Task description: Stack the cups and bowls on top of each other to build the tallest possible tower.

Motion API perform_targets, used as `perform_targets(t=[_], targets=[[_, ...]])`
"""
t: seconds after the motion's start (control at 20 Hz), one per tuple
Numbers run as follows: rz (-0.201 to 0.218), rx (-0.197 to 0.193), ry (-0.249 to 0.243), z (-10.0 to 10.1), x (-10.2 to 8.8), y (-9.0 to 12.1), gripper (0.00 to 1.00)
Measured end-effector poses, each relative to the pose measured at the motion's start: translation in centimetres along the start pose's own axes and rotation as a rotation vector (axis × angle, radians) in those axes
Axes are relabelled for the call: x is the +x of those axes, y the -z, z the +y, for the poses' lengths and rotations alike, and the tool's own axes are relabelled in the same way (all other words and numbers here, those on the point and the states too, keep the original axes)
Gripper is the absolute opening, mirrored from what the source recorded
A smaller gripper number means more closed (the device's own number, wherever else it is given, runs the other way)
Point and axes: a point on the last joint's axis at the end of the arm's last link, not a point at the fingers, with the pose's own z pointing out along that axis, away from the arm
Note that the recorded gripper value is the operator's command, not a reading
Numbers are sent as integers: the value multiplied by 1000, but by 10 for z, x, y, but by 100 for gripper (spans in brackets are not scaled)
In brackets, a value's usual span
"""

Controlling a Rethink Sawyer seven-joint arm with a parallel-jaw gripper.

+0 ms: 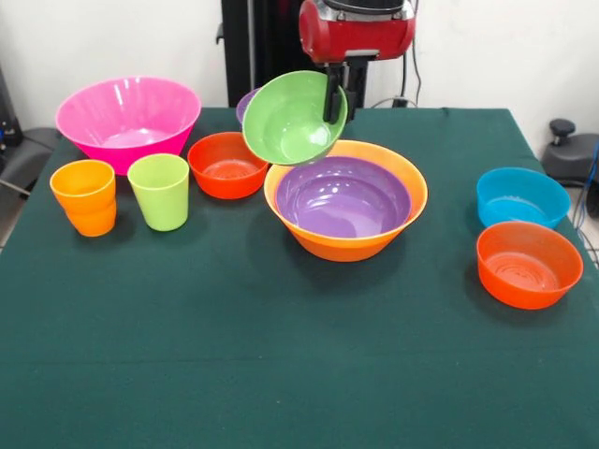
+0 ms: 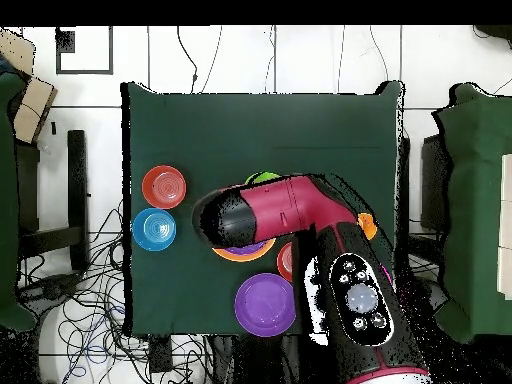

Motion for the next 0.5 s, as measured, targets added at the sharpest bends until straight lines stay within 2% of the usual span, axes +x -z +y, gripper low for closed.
perform_targets(t=[0.5], targets=[[7,20,-16,-10,3,0,0]])
